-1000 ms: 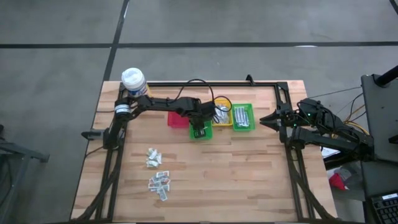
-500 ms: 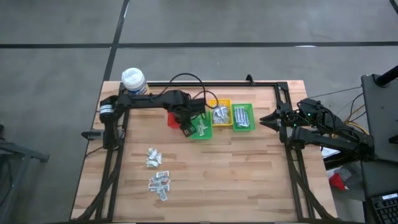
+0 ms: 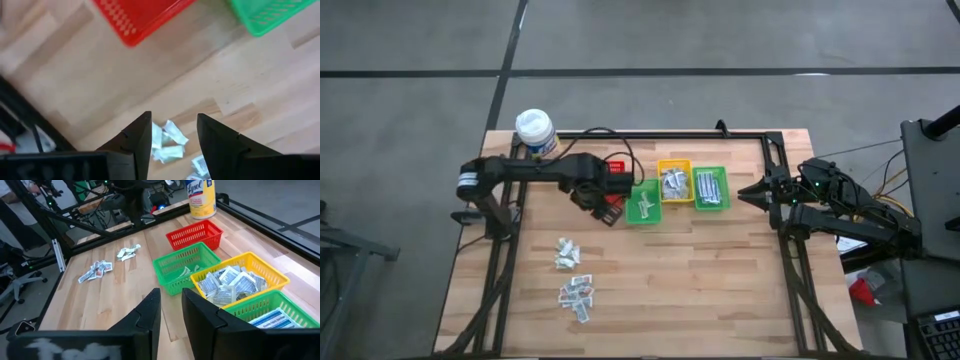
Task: Pick & Place First Aid Supplies
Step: Put the bandage into the left green basket
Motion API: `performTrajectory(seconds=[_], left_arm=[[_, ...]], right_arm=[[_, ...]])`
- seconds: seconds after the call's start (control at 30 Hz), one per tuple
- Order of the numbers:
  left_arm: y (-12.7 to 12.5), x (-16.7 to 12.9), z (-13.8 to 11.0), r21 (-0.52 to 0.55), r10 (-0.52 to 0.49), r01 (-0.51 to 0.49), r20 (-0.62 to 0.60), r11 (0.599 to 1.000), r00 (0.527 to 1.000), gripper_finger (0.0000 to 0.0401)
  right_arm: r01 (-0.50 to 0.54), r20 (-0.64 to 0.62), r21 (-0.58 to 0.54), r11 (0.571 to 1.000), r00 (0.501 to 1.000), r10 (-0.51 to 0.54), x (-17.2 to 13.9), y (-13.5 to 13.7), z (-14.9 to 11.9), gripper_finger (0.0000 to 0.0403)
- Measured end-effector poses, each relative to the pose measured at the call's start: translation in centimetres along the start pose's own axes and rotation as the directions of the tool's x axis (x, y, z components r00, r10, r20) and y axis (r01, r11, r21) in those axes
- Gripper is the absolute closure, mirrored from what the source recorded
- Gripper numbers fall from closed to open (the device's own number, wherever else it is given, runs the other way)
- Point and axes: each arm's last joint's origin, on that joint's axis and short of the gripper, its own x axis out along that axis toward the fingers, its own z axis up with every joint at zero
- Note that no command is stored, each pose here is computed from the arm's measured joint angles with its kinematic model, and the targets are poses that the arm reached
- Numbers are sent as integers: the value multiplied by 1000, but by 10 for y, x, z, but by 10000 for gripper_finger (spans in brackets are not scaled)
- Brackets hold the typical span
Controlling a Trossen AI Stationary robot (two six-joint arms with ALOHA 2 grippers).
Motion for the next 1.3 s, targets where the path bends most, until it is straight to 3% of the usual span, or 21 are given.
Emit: performTrajectory(seconds=[0.4,0.83,1.3], left_arm=[[4,39,-51,-248,80,-100,-92,964,993,250],[19,90,-72,-501,-63,17,-75,866,995,250],[26,107,-76,-656,-131,76,-35,751,991,250]], right_arm=[[0,0,0,1000,1000,0,0,0,0,321],[0,0,0,1000,1000,0,0,0,0,333],[-2,6,-6,1000,1000,2,0,0,1,317]])
